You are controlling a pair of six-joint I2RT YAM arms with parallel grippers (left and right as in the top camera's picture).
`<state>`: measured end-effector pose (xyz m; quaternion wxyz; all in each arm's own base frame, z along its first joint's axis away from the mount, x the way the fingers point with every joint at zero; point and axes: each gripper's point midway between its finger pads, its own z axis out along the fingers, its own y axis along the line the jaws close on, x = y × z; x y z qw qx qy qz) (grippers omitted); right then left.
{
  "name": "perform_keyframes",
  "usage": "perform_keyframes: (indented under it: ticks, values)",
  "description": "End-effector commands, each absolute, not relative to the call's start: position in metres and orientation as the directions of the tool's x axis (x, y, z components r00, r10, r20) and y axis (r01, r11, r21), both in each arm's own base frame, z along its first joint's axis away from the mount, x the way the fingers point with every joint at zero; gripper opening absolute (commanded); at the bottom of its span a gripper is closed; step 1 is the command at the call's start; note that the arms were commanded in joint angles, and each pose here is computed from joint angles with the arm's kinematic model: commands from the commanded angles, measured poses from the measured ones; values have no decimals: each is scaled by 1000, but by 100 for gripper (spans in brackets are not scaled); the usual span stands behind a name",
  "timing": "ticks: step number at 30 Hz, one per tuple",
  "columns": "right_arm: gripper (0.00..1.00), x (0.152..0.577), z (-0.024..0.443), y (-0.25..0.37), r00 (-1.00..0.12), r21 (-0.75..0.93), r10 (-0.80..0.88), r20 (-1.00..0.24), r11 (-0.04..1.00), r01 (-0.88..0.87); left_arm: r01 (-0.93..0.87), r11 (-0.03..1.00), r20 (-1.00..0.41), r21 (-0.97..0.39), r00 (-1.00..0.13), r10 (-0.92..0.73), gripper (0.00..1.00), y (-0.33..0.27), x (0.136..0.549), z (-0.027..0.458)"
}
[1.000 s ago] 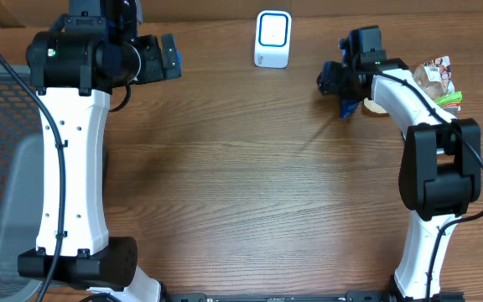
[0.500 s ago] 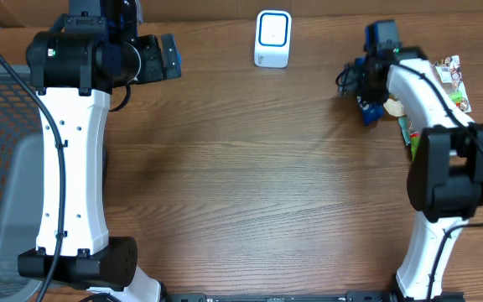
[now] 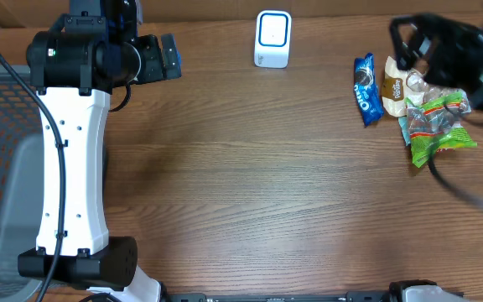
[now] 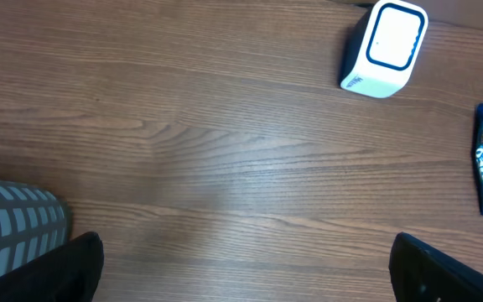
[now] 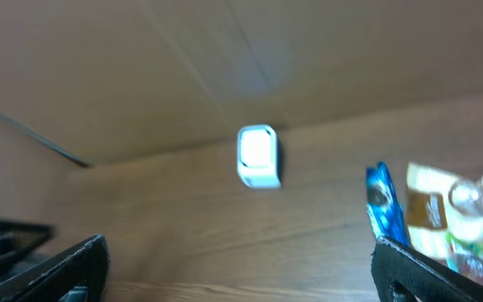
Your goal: Scan the item barcode
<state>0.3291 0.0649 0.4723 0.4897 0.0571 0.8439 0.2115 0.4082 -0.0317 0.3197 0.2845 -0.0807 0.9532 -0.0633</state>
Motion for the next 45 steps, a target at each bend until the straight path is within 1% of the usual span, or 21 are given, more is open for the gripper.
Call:
perform_keyframes:
  ticks: [1,4,5,7,9,12,14,15,16,21,24,27,30,34,39,45]
  values:
    - [100,303,491,64,-467,410,304,-831,901,-144,-123,976,-534,-179,-821,-202,99,-35,409,321]
    - [100,283,501,59,-429,392,302,-852,909,-139,-124,976,-534,-179,-821,-202,100,-35,409,321]
    - [100,273,502,48,-406,355,288,-867,930,-99,-123,976,-534,-180,-821,-202,100,-35,409,321]
    - [100,260,498,36,-403,331,289,-868,943,-36,-123,976,-534,-180,-821,-202,100,-35,409,321]
    - [100,247,488,29,-432,316,288,-855,949,8,-124,976,-534,-179,-821,-202,100,-35,409,321]
    - [100,235,461,22,-519,287,283,-807,955,74,-124,976,-534,-179,-821,-202,100,-35,409,321]
    - [100,240,445,17,-552,265,284,-784,957,116,-124,976,-534,-179,-821,-202,100,-35,409,321]
    - [100,247,439,12,-537,250,285,-794,958,138,-124,976,-534,-179,-821,-202,99,-35,409,321]
    - [100,262,434,4,-463,240,288,-838,957,162,-124,976,-534,-179,-821,-202,100,-35,409,321]
    - [100,275,414,2,-314,246,272,-909,962,121,-124,976,-534,-179,-821,-202,100,-35,409,321]
    - [100,273,395,2,-213,257,272,-939,962,95,-124,976,-534,-179,-821,-202,100,-35,409,321]
    - [100,269,374,1,-139,252,259,-956,965,71,-123,976,-534,-180,-821,-202,100,-35,409,321]
    - [100,259,334,1,-58,259,262,-963,965,49,-123,976,-534,-180,-821,-202,100,-35,409,321]
    - [100,249,295,0,42,271,269,-962,962,21,-123,976,-534,-180,-821,-202,100,-35,409,321]
    - [100,244,254,1,90,275,274,-957,961,-1,-124,976,-534,-179,-821,-202,99,-35,409,321]
    - [100,249,213,8,72,275,277,-958,961,-37,-123,976,-534,-180,-821,-202,100,-35,409,321]
